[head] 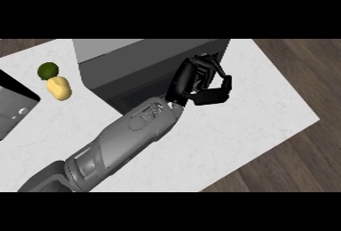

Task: Pick up the milk, place it into the microwave and close the microwave

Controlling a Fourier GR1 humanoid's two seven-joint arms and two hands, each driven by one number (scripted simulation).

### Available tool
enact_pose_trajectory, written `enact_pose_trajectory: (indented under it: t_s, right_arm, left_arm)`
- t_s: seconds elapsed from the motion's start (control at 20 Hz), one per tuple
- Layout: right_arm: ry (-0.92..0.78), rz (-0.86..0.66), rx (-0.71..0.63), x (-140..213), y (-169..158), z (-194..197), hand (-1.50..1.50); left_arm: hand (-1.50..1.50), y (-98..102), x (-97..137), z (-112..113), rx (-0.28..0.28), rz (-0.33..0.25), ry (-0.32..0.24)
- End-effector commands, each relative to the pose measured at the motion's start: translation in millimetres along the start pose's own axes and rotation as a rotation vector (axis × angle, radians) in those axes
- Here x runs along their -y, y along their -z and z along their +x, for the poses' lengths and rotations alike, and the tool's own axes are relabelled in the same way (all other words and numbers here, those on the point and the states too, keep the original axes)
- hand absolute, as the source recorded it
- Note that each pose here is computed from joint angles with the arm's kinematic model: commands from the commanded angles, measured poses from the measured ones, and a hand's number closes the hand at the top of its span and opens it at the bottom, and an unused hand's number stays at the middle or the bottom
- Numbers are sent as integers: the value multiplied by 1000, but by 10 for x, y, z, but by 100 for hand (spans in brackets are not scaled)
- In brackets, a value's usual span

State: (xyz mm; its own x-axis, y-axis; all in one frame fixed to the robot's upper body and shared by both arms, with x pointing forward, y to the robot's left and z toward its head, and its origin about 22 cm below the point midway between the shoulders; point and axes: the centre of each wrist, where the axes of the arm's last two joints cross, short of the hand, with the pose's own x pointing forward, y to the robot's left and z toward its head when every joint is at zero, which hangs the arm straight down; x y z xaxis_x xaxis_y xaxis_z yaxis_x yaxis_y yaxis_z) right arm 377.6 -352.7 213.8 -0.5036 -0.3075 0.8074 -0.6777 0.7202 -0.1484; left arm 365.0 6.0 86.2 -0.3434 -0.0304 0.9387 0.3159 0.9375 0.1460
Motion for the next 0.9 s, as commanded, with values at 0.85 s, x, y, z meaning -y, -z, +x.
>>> enact_pose_trajectory:
  t_s: [0.85]
  right_arm:
    - [-13,-42,39,231,-87,305,-150]
  left_arm:
    - [150,116,-18,-143,-149,260,5]
